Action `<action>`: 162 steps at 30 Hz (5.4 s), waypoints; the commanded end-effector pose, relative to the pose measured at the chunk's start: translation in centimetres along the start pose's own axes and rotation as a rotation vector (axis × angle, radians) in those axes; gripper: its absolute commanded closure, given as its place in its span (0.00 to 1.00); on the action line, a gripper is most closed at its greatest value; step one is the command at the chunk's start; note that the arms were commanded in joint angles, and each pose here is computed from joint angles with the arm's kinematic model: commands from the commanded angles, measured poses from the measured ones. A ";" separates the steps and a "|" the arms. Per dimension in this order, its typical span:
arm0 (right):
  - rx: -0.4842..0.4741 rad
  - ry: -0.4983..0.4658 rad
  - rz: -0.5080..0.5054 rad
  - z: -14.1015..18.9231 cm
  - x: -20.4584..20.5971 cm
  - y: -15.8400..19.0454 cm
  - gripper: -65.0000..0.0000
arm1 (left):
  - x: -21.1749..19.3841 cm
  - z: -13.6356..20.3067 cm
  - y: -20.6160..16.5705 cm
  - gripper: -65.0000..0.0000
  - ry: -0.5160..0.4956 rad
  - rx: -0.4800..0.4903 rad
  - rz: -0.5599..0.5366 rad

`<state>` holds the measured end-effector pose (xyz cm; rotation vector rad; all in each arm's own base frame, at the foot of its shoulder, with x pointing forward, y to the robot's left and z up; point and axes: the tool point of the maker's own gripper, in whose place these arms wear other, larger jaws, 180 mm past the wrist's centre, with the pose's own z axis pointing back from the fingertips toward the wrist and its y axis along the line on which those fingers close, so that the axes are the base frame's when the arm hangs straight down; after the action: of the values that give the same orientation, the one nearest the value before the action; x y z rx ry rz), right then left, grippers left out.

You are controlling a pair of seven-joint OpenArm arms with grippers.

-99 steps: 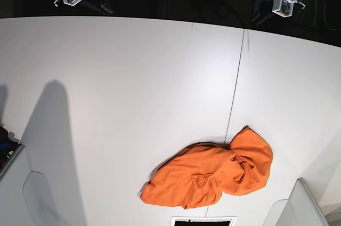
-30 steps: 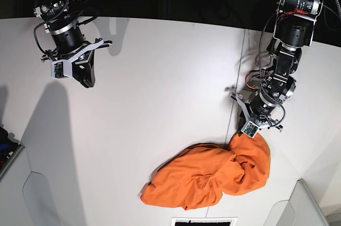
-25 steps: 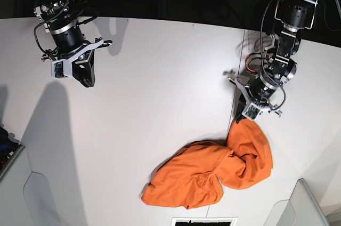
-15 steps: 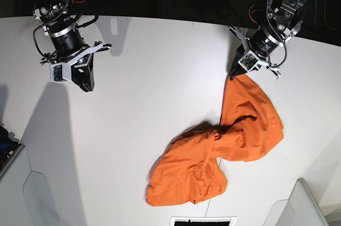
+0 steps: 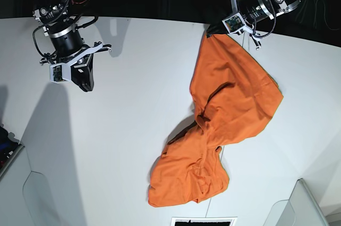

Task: Layout the t-shirt on the table in an organized manner, then fold the t-shirt properly
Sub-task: 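Lift the shirt with the left gripper and drag it across the table, then grasp the shirt with the right gripper and pull it away from the left gripper, then release with the right gripper and regrasp the shirt edge, then grasp shirt corners with both grippers and lift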

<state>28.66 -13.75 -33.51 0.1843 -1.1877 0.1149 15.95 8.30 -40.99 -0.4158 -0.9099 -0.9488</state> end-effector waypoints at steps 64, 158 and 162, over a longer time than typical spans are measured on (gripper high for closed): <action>0.316 0.013 0.072 -18.6 2.9 12.0 1.00 | -6.0 3.9 20.7 0.42 0.116 0.544 0.330; 0.123 0.059 -0.042 -14.2 0.3 11.4 1.00 | 1.9 0.4 1.2 0.42 0.058 -0.057 0.278; 0.093 0.003 -0.008 -13.5 3.3 9.8 1.00 | 0.6 0.1 2.7 0.42 0.120 0.054 0.207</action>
<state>39.20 -1.29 -36.50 0.2654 -1.1123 0.1747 17.94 9.21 -40.53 -0.4143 -0.7595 -0.7440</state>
